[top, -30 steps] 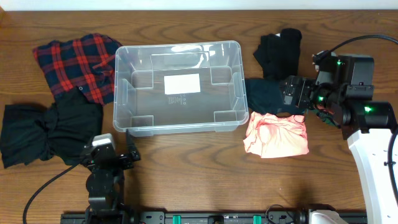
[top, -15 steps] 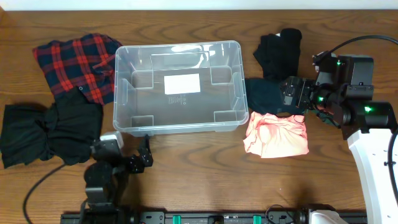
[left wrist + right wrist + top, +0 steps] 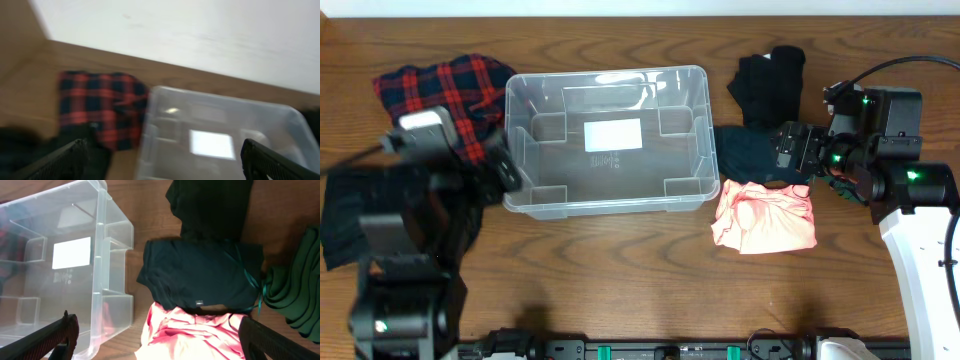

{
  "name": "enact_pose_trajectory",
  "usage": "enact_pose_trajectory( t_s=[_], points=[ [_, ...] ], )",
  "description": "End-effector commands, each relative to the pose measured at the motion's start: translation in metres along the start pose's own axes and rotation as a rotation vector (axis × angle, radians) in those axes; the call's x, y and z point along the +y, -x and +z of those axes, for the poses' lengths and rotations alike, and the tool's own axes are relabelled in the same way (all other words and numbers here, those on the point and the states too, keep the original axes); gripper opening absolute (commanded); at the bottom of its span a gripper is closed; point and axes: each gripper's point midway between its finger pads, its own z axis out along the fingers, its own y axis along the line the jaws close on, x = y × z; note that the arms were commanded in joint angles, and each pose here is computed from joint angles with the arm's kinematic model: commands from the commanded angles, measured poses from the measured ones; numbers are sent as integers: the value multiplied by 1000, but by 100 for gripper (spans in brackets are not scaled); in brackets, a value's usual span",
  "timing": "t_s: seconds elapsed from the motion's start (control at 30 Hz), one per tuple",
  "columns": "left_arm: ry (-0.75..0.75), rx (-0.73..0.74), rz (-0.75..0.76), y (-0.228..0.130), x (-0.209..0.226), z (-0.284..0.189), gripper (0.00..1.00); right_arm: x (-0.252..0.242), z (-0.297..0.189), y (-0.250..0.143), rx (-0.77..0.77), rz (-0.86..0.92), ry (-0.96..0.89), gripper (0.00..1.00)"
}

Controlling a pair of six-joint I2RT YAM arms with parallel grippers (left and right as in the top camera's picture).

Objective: Pack container
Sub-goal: 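Reach the left gripper to the black garment and grasp it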

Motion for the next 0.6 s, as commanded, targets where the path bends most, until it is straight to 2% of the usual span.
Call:
enact_pose_trajectory(
  t_s=[0.0,0.17,0.27,0.43,0.57],
  points=[
    [216,-4,-19,22,41,4,98,-1,-4,6,-18,13,-4,99],
    [423,150,-165,12,108,27,98,-1,-4,6,-18,13,-4,99],
    [464,243,-267,-8,147,43,98,-1,-4,6,-18,13,-4,99],
    [518,329,-641,-50,222,57,98,-1,-4,6,-18,13,-4,99],
    [535,375,-845,-85,272,51,98,-1,-4,6,-18,13,-4,99]
  ],
)
